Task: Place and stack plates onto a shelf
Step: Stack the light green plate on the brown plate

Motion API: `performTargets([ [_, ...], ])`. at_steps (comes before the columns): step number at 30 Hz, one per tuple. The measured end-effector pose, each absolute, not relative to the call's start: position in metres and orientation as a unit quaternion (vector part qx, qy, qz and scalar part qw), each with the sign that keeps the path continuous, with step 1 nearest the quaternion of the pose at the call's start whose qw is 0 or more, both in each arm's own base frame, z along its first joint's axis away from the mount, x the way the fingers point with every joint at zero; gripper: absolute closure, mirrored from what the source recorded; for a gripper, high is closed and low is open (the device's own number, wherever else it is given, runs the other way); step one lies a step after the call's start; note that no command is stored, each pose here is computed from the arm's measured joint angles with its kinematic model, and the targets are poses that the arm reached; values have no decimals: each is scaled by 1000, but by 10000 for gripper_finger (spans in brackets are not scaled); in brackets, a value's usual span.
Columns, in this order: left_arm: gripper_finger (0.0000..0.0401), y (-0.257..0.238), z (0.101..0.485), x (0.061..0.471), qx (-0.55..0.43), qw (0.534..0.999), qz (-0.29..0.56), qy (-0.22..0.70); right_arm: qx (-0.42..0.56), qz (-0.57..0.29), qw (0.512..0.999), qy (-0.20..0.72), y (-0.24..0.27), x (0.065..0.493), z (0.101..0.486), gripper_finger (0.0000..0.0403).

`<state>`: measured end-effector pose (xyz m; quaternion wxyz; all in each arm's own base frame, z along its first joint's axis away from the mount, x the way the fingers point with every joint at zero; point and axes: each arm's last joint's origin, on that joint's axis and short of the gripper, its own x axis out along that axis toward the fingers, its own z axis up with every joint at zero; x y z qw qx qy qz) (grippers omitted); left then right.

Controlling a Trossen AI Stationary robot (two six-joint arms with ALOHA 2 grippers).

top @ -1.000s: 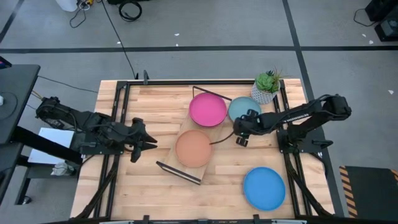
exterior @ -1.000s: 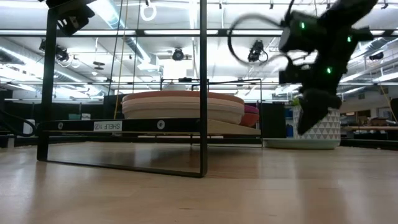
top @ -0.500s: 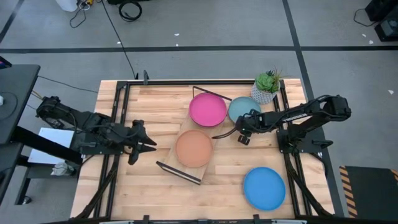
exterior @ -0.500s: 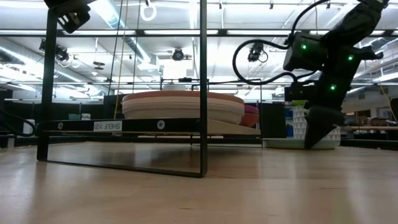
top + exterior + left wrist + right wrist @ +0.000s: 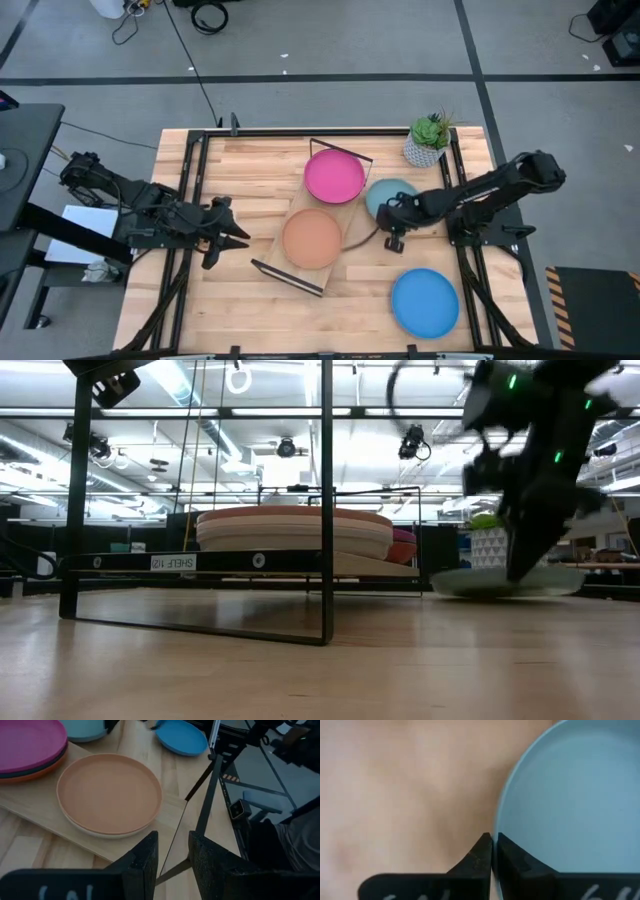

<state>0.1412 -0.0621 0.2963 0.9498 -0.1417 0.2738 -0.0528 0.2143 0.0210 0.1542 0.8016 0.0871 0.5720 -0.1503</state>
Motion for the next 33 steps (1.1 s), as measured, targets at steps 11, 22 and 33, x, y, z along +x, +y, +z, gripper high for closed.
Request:
performTargets([
  [11, 287, -62, 296, 141, -160, 948, -43, 273, -1, -85, 851, 518, 110, 227, 237, 389],
  [22, 287, -57, 297, 142, -166, 955, 39, 244, -239, 69, 857, 452, 176, 301, 239, 385],
  [33, 287, -58, 296, 142, -181, 949, 24, 256, -313, 140, 846, 408, 141, 359, 224, 370],
])
